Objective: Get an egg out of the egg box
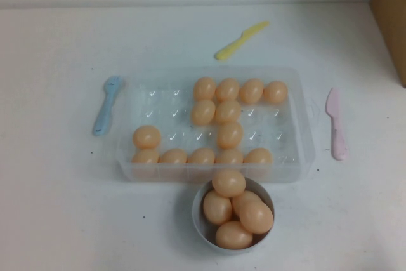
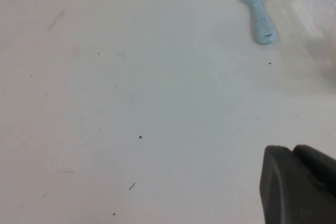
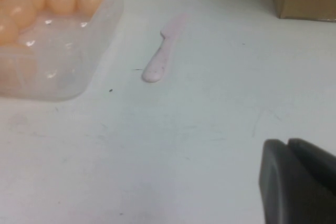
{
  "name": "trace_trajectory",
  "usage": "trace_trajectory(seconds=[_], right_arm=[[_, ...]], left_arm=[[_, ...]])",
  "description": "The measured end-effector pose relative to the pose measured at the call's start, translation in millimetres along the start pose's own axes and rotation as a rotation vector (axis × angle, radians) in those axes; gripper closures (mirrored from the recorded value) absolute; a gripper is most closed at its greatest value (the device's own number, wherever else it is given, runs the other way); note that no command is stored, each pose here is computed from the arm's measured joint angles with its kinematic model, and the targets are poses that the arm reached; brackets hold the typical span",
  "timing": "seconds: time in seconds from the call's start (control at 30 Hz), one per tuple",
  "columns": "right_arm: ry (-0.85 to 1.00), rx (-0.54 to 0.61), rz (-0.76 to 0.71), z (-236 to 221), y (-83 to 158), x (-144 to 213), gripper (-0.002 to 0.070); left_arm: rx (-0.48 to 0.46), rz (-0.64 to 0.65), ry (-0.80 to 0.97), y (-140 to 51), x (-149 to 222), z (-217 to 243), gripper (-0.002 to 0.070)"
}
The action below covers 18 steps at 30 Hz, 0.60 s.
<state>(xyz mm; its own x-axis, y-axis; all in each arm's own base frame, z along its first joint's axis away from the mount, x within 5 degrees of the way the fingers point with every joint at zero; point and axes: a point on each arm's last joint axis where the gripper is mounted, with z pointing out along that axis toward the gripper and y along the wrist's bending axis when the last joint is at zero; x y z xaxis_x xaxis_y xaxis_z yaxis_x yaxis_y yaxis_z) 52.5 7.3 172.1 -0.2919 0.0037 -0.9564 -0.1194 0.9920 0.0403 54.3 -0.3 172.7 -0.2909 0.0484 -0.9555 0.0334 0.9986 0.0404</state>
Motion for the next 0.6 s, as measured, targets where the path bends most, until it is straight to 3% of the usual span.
trace_trajectory(seconds=[0.6], right_arm=[[-0.006,0.062,0.049,-0.2,-3.4,-0.2,0.0694]], left_arm=[[0.0,0.0,0.0,0.0,0.0,0.0,0.068]])
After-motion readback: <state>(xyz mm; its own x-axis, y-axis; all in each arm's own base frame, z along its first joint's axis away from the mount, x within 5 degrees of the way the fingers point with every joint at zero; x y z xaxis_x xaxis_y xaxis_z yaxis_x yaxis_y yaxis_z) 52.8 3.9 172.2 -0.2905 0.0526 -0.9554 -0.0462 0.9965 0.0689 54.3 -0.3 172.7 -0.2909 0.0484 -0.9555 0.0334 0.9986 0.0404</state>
